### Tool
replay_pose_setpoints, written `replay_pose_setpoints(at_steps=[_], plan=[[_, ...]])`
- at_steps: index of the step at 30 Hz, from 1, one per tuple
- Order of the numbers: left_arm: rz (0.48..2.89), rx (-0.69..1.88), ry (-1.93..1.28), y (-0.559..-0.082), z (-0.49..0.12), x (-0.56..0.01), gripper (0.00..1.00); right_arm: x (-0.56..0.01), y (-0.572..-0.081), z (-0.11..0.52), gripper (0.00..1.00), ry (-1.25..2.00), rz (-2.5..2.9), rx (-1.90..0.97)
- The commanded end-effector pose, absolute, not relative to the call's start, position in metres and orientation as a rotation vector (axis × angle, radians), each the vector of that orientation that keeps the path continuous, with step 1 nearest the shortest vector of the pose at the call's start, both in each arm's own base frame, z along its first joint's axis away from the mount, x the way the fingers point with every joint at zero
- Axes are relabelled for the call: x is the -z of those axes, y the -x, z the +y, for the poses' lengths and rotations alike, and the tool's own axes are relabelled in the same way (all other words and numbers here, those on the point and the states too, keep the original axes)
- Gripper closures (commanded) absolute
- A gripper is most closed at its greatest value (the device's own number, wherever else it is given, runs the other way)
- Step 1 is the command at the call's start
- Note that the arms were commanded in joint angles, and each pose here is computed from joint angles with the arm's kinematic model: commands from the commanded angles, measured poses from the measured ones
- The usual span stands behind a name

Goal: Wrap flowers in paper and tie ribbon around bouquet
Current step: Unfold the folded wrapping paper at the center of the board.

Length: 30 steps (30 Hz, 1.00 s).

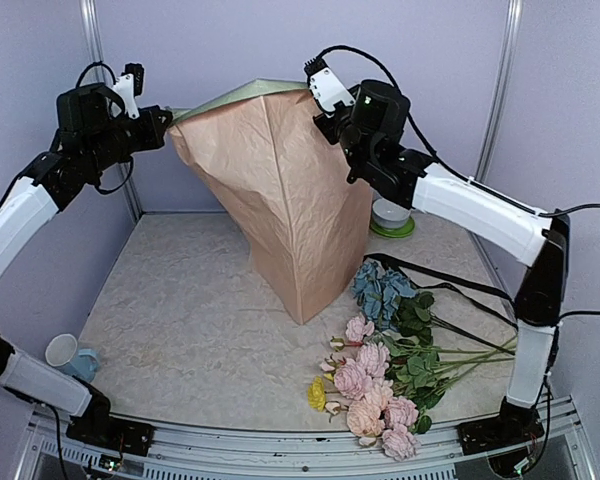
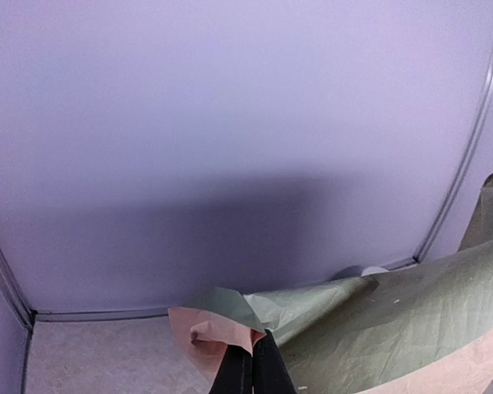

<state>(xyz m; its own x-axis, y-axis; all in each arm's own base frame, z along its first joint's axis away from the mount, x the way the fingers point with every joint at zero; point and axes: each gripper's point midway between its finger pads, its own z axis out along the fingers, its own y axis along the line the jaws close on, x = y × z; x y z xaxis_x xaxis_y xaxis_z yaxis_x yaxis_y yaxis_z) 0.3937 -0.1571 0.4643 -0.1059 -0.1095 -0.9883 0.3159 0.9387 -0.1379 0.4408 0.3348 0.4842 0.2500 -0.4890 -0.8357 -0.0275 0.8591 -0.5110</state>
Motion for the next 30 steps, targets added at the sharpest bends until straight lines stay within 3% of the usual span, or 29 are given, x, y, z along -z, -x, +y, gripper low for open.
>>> replay_pose_setpoints(at_steps=[1, 4, 8, 13, 22, 30], plan=[[1.445, 0.261, -0.043, -0.411, -0.116, -0.526, 1.00, -0.537, -0.479, 0.314, 1.00, 0.335, 1.158, 0.482], [1.366, 0.258, -0.063, -0.408, -0.114, -0.555, 1.00, -0.587, -0.472, 0.285, 1.00, 0.173, 1.057, 0.524], [1.269, 0.309, -0.194, -0.380, -0.132, -0.585, 1.00, -0.641, -0.426, 0.248, 1.00, 0.003, 0.892, 0.519], [1.219, 0.331, -0.255, -0.342, -0.135, -0.591, 1.00, -0.647, -0.392, 0.232, 1.00, -0.019, 0.867, 0.497], [1.614, 0.348, -0.147, -0.346, -0.117, -0.431, 1.00, -0.431, -0.375, 0.328, 1.00, 0.472, 1.141, 0.578], [1.936, 0.324, 0.142, -0.371, -0.047, -0.306, 1.00, -0.270, -0.367, 0.379, 1.00, 0.742, 1.452, 0.531]])
